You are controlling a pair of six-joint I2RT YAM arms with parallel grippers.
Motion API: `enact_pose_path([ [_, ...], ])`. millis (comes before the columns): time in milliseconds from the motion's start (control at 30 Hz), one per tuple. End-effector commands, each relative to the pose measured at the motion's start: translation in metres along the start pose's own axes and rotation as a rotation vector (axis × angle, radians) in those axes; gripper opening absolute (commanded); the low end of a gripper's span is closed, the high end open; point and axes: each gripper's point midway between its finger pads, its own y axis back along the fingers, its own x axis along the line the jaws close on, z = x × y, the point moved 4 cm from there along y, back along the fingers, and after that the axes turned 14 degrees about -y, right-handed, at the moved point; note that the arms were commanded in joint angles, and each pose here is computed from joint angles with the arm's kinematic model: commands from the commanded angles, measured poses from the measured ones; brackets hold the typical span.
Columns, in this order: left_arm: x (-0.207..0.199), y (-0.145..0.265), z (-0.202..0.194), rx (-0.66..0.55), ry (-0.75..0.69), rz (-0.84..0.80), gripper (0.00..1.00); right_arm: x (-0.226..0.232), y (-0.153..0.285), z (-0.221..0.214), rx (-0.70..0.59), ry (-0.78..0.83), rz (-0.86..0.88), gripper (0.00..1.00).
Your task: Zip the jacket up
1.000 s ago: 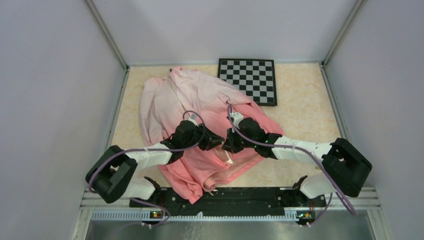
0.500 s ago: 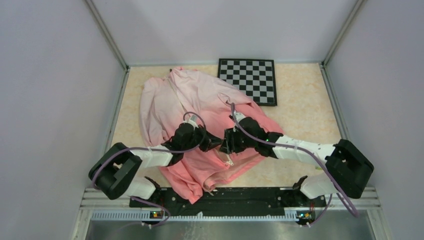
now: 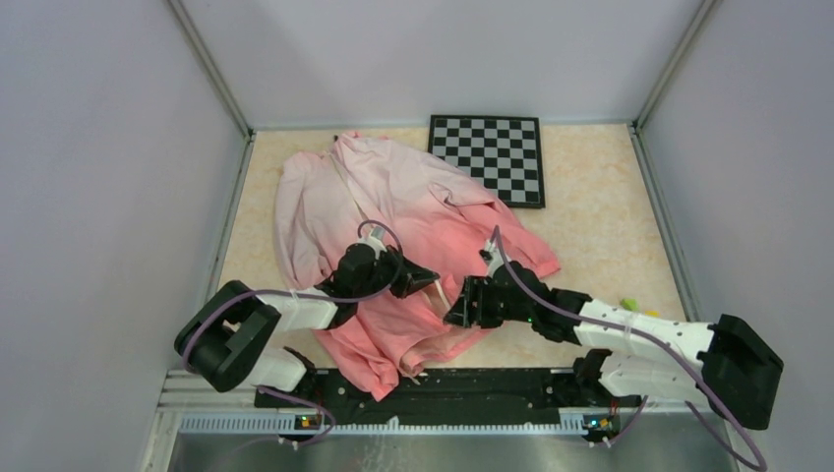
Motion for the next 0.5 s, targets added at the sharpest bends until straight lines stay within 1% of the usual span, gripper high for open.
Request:
enact_pose_path([
  [0, -0.009, 0.002, 0.002, -0.009, -0.004, -0.078, 0.00, 0.006, 0.001, -0.002, -0.096, 0.016, 0.083, 0.55],
  [100, -0.006, 0.004, 0.001, -0.009, 0.005, -0.080, 0.00, 0.001, -0.005, 0.000, -0.127, 0.024, 0.087, 0.43],
  [167, -0.006, 0.005, 0.001, -0.013, 0.015, -0.087, 0.00, 0.001, -0.008, -0.002, -0.124, 0.018, 0.108, 0.37],
  [300, -0.009, 0.005, 0.002, -0.011, 0.019, -0.097, 0.00, -0.001, -0.011, -0.009, -0.164, 0.027, 0.160, 0.37],
  [367, -0.010, 0.006, 0.002, -0.011, 0.024, -0.100, 0.00, 0.002, -0.011, -0.012, -0.193, 0.064, 0.183, 0.38],
  [467, -0.010, 0.006, 0.002, -0.009, 0.023, -0.095, 0.00, 0.005, -0.009, -0.019, -0.236, 0.115, 0.195, 0.43],
])
